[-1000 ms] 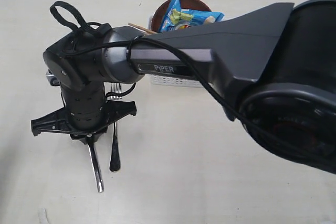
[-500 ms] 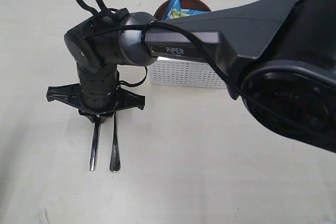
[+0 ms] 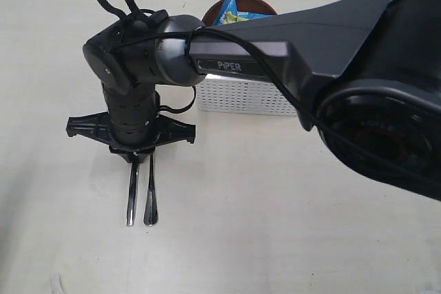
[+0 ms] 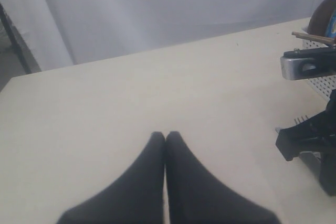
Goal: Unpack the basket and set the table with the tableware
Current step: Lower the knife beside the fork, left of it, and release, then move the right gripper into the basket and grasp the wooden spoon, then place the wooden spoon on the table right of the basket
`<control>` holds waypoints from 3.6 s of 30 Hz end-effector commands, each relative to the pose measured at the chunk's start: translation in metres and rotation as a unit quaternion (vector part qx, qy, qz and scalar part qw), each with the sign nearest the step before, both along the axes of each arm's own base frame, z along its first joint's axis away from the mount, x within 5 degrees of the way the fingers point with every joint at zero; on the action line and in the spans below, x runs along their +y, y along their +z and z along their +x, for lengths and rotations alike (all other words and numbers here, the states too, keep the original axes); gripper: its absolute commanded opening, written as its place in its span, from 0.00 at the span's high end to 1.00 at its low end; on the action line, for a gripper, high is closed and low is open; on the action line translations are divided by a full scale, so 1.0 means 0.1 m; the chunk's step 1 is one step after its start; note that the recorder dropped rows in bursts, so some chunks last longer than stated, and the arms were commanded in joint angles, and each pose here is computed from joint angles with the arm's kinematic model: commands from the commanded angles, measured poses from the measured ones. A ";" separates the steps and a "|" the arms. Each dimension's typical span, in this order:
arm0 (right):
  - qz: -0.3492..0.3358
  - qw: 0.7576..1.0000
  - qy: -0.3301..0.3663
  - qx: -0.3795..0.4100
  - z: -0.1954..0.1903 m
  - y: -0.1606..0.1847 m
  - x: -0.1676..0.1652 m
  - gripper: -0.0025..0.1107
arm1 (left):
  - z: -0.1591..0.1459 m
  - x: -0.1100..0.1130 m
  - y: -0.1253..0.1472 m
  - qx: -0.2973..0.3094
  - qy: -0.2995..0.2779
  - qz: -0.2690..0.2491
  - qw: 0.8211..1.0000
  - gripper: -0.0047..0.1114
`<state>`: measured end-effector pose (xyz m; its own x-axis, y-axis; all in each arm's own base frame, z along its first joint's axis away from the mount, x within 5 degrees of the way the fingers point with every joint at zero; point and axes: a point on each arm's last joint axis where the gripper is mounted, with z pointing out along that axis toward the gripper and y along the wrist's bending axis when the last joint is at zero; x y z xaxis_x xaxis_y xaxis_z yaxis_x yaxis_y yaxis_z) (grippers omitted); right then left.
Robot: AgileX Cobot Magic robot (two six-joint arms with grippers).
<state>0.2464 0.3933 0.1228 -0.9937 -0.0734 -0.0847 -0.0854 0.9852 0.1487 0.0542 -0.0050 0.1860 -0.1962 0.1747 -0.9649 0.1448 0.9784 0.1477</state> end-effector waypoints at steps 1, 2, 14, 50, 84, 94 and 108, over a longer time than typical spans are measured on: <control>-0.023 1.000 0.005 0.009 0.00 -0.08 -0.05 0.98 | 0.00 0.00 0.00 -0.003 0.002 -0.009 1.000 0.96; -0.023 1.000 0.005 0.009 0.00 -0.08 -0.05 0.96 | 0.00 0.00 0.00 -0.003 0.002 -0.009 1.000 0.96; -0.002 0.999 0.015 -0.031 0.08 0.21 -0.09 0.59 | 0.00 0.00 0.00 -0.003 0.002 -0.009 1.000 0.96; -0.152 0.909 0.320 -0.219 0.93 1.08 -1.01 0.59 | 0.00 0.00 0.00 -0.003 0.002 -0.009 1.000 0.96; -0.182 0.864 0.359 -0.304 0.88 1.32 -0.90 0.98 | 0.00 0.00 0.00 -0.003 0.002 -0.009 1.000 0.96; -0.198 0.846 0.342 -0.358 0.69 1.97 -1.10 0.98 | 0.00 0.00 0.00 -0.003 0.002 -0.009 1.000 0.96; -0.310 0.870 0.222 -0.313 0.71 2.32 -1.84 0.98 | 0.00 0.00 0.00 -0.003 0.002 -0.009 1.000 0.96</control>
<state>0.3069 0.2330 0.3583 -0.5416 -0.7381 -0.4023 -0.4324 0.6550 -0.6197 0.0542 -0.0050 0.1860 -0.1962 0.1747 -0.9649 0.1448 0.9784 0.1477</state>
